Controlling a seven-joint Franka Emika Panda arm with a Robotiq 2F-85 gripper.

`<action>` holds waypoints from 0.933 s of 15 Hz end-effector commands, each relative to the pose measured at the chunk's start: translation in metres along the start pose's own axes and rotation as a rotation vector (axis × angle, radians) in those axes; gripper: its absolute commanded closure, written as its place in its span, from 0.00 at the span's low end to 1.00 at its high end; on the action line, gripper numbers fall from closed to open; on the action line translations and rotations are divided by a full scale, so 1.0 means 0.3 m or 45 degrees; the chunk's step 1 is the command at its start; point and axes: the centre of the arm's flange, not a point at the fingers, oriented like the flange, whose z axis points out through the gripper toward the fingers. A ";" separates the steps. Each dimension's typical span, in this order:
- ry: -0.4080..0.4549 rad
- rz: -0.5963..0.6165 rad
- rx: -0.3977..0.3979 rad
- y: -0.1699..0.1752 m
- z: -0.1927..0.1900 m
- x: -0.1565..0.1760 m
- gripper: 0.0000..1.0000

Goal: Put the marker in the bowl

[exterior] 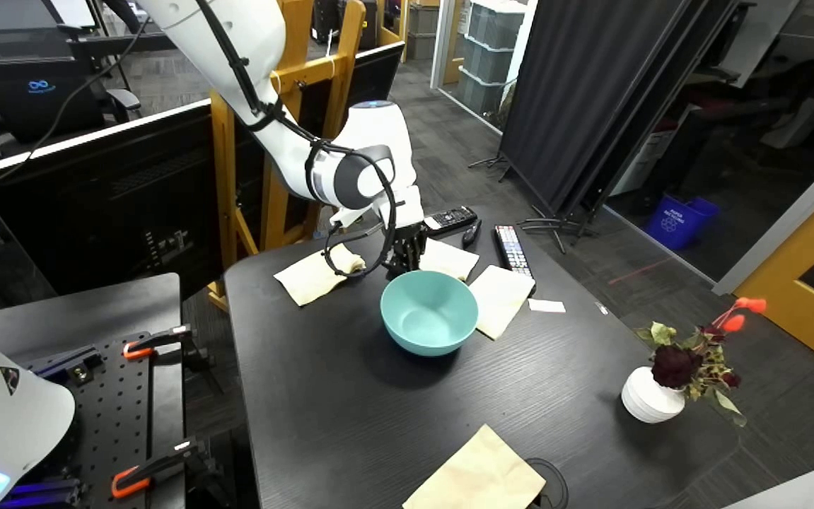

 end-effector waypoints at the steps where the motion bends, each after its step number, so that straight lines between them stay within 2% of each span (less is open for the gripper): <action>1: 0.021 -0.036 0.053 -0.052 -0.084 -0.053 0.95; 4: 0.040 -0.068 0.102 -0.069 -0.148 -0.105 0.95; 7: 0.070 -0.076 0.139 -0.072 -0.229 -0.111 0.95; 14: 0.139 0.031 0.214 0.011 -0.471 -0.009 0.95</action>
